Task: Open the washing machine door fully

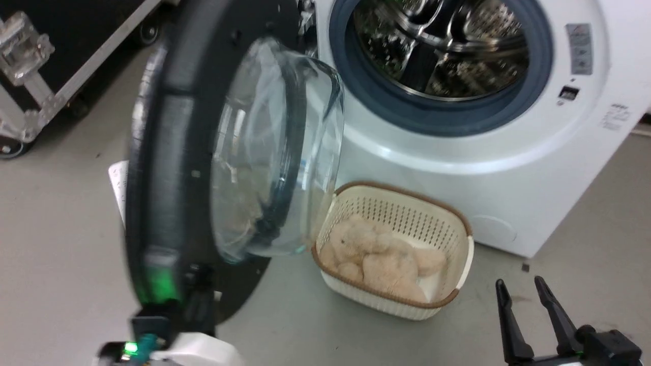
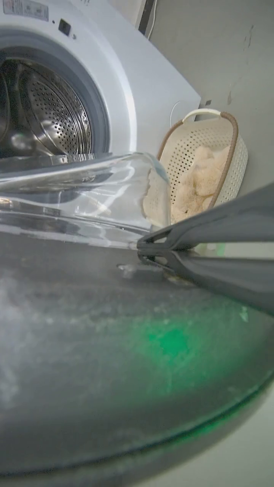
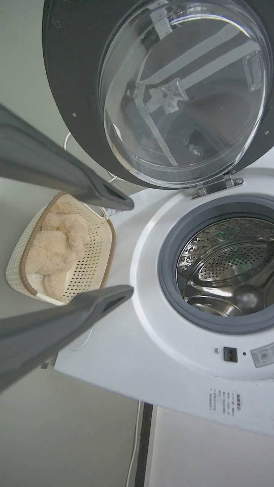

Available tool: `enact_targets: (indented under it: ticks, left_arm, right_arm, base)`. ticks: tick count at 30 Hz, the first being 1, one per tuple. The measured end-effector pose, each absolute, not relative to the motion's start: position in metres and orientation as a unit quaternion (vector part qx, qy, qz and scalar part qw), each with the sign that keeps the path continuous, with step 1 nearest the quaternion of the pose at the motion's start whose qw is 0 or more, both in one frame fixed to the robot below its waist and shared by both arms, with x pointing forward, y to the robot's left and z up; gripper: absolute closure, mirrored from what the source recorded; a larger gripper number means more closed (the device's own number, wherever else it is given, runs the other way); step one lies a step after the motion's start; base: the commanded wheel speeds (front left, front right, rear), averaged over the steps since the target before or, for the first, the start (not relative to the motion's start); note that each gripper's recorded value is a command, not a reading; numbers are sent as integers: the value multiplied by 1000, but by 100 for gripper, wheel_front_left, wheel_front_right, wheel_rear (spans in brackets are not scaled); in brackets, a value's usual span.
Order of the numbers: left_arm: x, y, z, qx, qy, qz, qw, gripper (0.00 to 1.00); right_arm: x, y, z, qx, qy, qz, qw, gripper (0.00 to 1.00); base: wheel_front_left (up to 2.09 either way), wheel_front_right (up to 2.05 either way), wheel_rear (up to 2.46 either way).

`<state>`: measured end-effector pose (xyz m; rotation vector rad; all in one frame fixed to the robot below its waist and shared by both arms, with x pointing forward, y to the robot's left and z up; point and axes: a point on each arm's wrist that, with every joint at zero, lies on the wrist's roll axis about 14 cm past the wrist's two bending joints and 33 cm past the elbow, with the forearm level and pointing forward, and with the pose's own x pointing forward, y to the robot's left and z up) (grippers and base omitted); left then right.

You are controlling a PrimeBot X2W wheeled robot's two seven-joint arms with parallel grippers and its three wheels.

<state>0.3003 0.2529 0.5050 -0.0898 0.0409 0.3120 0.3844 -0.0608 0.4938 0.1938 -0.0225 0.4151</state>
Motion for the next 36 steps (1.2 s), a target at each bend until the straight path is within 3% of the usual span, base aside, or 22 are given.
enact_targets:
  ticks: [16, 26, 36]
  left_arm:
    - [312, 399, 507, 58, 84, 272, 957, 100]
    - [330, 470, 511, 44, 97, 340, 935, 100]
    - [339, 475, 520, 58, 52, 326, 942, 100]
  right_arm:
    - [404, -58, 455, 82, 31, 206, 975, 0]
    - [413, -78, 445, 71, 40, 187, 979, 0]
    - [415, -96, 449, 56, 34, 168, 984, 0]
  base:
    - [0, 0, 0]
    - [0, 0, 0]
    - [0, 0, 0]
